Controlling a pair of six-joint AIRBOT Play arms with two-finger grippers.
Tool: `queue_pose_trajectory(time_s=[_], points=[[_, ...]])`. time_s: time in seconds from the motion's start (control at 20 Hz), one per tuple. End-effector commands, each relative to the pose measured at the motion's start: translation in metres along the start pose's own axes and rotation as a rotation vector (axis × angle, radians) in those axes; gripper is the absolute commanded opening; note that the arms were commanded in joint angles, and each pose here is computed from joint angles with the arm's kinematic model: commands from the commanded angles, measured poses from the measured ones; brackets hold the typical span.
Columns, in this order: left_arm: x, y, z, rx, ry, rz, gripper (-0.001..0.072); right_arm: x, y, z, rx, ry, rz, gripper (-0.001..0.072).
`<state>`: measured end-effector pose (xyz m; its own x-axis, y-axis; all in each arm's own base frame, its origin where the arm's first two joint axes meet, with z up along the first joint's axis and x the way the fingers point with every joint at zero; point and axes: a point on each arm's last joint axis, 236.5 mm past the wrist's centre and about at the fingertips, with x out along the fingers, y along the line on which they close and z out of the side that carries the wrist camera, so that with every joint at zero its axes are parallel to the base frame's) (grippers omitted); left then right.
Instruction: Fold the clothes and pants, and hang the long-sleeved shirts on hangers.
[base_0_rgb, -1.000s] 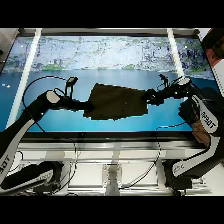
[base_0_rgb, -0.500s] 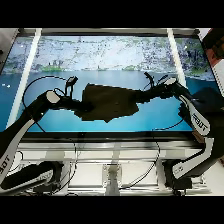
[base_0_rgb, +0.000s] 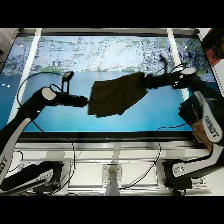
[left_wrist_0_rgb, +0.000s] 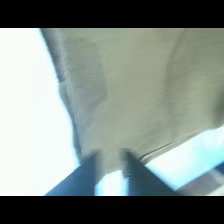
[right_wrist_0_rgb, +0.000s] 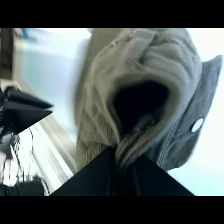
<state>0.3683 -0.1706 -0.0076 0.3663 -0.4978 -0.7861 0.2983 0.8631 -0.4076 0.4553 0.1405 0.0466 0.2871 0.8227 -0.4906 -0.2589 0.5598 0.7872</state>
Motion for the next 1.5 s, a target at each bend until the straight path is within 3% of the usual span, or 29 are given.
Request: queue_pose_trajectory(time_s=[0.0, 0.2, 0.4, 0.5, 0.65, 0.85, 1.05, 1.25, 1.3, 1.45], points=[[-0.046, 0.009, 0.051, 0.008, -0.157, 0.03, 0.0033, -0.092, 0.008, 0.046, 0.0, -0.208, -0.066, 0.0038], [-0.134, 0.027, 0.096, 0.047, -0.379, 0.119, 0.0033, -0.226, -0.035, 0.048, 0.108, -0.428, -0.314, 0.0038], [-0.23, 0.056, 0.1, 0.104, -0.554, 0.324, 0.0033, -0.373, -0.066, 0.008, 0.271, -0.693, -0.562, 0.0038], [-0.273, 0.071, 0.092, 0.122, -0.613, 0.451, 0.0033, -0.434, -0.065, -0.027, 0.349, -0.81, -0.66, 0.0038], [-0.314, 0.087, 0.081, 0.128, -0.658, 0.586, 0.0033, -0.475, -0.08, -0.122, 0.525, -0.71, -0.905, 0.0038], [-0.322, 0.094, 0.077, 0.112, -0.664, 0.611, 0.0034, -0.53, -0.092, -0.244, 1.086, -0.775, -1.191, 0.0038], [-0.321, 0.094, 0.077, 0.111, -0.663, 0.611, 0.0033, -0.554, -0.086, -0.282, 1.183, -0.791, -1.31, 0.0038], [-0.321, 0.094, 0.078, 0.112, -0.664, 0.611, 0.0033, -0.57, -0.089, -0.286, 1.166, -0.824, -1.371, 0.0039], [-0.321, 0.094, 0.078, 0.112, -0.664, 0.611, 0.0033, -0.575, -0.092, -0.278, 1.137, -0.862, -1.364, 0.0062], [-0.321, 0.094, 0.078, 0.112, -0.664, 0.611, 0.0034, -0.566, -0.096, -0.249, 1.087, -0.935, -1.245, 0.052]])
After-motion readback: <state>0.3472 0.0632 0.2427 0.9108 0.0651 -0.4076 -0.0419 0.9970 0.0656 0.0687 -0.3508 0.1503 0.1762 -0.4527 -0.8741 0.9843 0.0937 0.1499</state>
